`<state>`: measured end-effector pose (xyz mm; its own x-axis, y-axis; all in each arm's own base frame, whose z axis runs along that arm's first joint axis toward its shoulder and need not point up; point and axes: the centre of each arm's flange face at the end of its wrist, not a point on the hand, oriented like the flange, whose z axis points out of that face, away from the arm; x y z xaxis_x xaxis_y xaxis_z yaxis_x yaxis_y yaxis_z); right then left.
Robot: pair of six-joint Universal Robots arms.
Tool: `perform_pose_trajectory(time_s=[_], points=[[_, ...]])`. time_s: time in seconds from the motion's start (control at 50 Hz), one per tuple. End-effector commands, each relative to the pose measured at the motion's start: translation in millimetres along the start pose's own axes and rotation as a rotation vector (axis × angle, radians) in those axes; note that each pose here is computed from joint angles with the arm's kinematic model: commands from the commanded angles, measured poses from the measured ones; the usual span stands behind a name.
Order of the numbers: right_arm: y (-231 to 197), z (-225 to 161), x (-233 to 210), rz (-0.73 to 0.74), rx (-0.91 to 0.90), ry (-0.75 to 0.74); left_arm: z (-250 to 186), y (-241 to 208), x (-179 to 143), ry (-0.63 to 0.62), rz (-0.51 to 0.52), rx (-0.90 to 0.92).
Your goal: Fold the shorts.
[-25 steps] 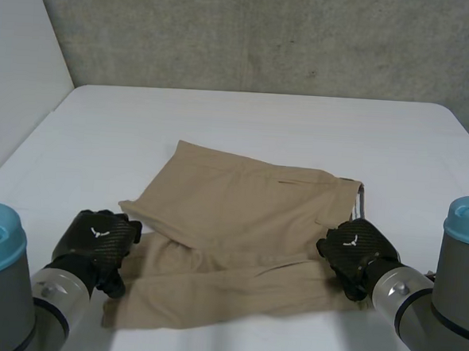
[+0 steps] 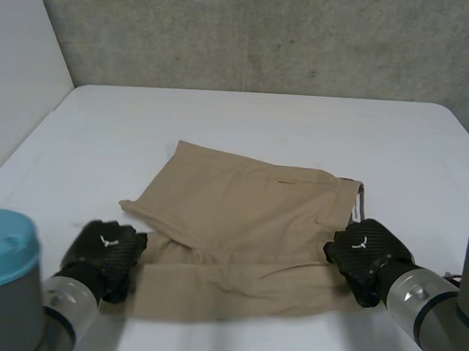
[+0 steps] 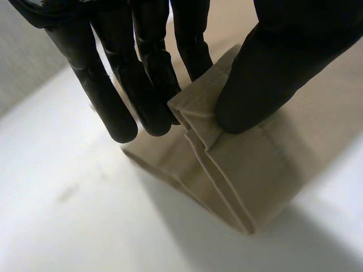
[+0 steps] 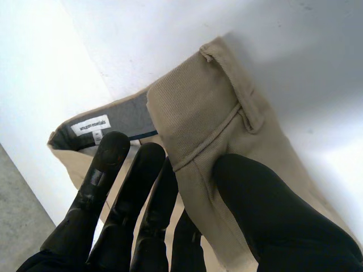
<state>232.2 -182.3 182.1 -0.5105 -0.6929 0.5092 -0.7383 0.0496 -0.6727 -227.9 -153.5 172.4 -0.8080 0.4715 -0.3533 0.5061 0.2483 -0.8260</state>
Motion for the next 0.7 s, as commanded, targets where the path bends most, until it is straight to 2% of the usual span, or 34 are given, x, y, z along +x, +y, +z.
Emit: perform_pose_trajectory(time_s=[0.02, 0.22, 0.38, 0.46, 0.54, 0.6, 0.7], points=[[-17, -34, 11, -0.072, 0.021, 0.028, -45, -39, -20, -0.053, -0.019, 0.183], [-73, -104, 59, -0.128, 0.238, 0.282, -115, -102, -55, -0.177, -0.002, 0.491], [-79, -111, 65, -0.131, 0.255, 0.306, -126, -114, -61, -0.192, -0.002, 0.536], [-73, -99, 64, -0.127, 0.229, 0.281, -102, -105, -53, -0.154, 0.015, 0.451], [-58, -62, 70, -0.102, 0.138, 0.22, -55, -92, -38, -0.096, 0.044, 0.323], [-51, -33, 73, -0.091, 0.106, 0.184, -32, -93, -34, -0.093, 0.047, 0.314], [-43, 12, 76, -0.083, 0.076, 0.156, 35, -98, -25, -0.106, 0.049, 0.317]])
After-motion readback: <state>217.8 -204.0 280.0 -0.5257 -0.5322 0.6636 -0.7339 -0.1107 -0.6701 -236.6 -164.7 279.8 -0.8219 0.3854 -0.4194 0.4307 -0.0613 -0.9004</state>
